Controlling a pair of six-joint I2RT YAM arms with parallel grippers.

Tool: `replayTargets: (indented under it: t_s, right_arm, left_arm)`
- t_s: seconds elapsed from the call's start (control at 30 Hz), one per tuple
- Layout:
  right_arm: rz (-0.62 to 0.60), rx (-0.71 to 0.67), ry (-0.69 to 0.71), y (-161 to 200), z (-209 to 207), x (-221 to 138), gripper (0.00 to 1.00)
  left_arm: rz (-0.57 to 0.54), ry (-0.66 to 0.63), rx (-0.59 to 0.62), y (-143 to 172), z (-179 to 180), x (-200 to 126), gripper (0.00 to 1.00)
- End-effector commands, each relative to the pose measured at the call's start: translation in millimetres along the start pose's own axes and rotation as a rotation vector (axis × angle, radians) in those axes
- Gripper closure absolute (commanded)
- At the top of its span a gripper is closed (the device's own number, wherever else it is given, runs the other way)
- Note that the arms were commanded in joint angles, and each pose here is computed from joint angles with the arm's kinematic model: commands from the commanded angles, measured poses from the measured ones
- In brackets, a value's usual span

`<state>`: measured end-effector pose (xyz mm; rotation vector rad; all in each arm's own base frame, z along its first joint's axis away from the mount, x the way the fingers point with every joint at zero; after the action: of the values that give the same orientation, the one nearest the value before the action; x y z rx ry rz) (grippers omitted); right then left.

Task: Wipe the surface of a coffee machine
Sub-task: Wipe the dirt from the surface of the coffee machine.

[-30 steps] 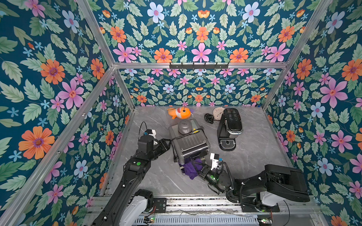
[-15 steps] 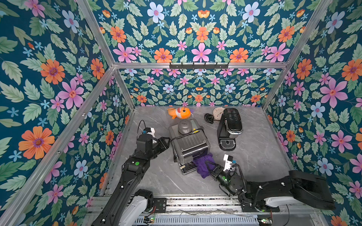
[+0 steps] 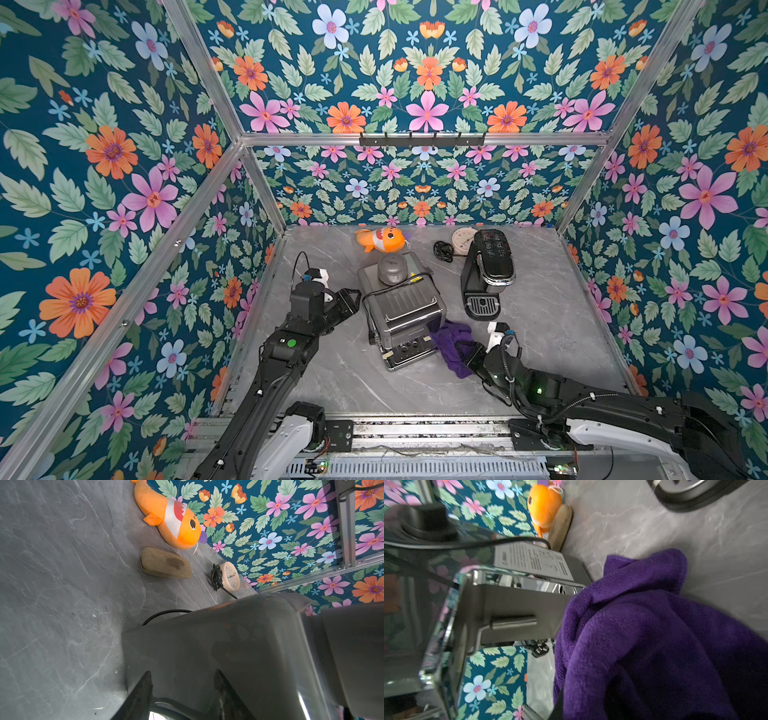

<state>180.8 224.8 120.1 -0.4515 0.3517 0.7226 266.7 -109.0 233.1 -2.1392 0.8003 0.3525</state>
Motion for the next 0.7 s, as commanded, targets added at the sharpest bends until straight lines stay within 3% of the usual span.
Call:
replayTargets:
  t_s: [0.0,0.2,0.33,0.67]
  right_arm:
    - [0.095,-0.019,-0.054,16,22,8,1.00]
    - [0.251,-0.040,-0.167,48,59,28,1.00]
    - [0.277,-0.079,-0.100,49,56,23,1.00]
    - [0.113,-0.297,0.211,-23,33,-74,1.00]
  left_arm:
    - [-0.007,-0.001,0.015,-2,-1,-1,0.50]
    - [-0.021,-0.004,0.022,-4,-2,-5,0.50]
    - [-0.054,-0.022,0.063,-17,-8,-12,0.50]
    - [-0.198,-0.059,0.204,-85,-51,-40,0.51]
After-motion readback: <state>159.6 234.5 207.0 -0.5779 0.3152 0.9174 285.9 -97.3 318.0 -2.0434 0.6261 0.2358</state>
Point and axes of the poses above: each gripper's point midway between its finger pads, its own x axis out along the fingers, its own z axis along the line the jaws close on, y = z × x, the point moved 2 cm from there along -x, back along the fingers, and after that the axes turned 4 degrees about x, right-handed, at the moved point
